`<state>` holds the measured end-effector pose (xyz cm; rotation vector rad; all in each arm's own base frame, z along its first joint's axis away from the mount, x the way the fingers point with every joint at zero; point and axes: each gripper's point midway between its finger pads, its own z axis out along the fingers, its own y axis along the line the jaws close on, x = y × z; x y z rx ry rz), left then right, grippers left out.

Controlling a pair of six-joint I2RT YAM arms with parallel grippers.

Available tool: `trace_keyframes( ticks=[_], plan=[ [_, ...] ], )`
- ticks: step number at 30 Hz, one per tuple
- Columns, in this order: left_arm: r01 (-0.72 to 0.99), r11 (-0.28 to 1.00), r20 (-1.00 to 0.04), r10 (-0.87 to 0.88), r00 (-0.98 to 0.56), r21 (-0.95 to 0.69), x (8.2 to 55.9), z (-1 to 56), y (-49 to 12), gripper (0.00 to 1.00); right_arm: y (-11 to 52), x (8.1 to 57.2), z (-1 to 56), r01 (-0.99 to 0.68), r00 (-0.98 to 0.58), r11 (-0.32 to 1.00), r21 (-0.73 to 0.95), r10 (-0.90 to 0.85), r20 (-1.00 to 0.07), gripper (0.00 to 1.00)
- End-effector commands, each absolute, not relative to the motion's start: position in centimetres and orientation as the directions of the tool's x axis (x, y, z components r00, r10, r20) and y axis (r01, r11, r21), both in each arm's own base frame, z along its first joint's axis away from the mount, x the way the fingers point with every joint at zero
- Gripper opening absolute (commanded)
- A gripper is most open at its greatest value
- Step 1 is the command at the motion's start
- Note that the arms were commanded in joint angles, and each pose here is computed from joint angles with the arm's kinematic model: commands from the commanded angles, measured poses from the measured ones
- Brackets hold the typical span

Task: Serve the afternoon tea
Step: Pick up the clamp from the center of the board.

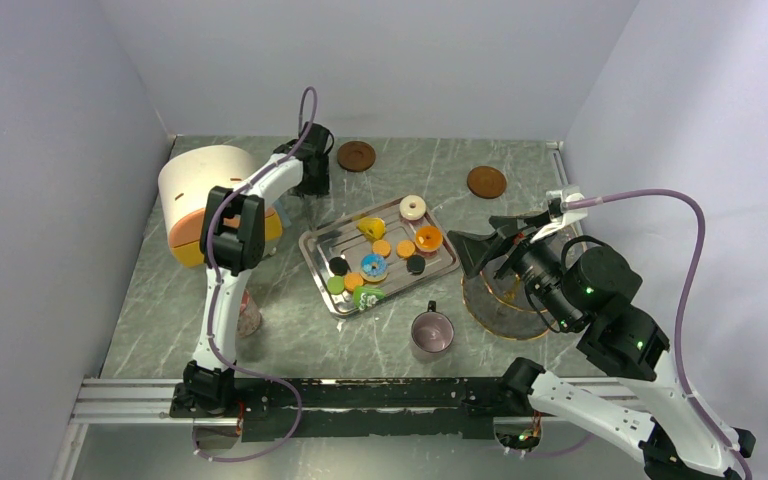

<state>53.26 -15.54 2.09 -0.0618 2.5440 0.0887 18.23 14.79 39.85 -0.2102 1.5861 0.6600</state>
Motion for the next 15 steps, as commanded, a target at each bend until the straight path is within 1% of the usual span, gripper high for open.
trace_keyframes(
  ticks=[1,7,11,15],
  plan=[
    [-0.049,0.991,-0.561,0.028,-0.828,0.122,53.3,1.5,-15.0,0.58,14.1,18.2,40.1,-0.49,-0.119,0.827,0.276,0.25,-0.961,1.0],
    [-0.019,0.989,-0.587,0.071,-0.806,0.145,53.7,4.0,-15.7,0.51,14.1,18.2,40.3,-0.491,-0.118,0.826,0.277,0.251,-0.961,1.0],
    [0.004,0.995,-0.619,0.066,-0.783,0.1,54.1,7.2,-16.6,0.47,14.0,18.2,40.4,-0.491,-0.115,0.824,0.281,0.259,-0.959,1.0],
    [0.044,0.998,-0.654,0.063,-0.754,0.045,53.9,10.8,-17.5,0.47,14.0,18.1,40.4,-0.49,-0.117,0.823,0.288,0.265,-0.957,1.0]
  ],
)
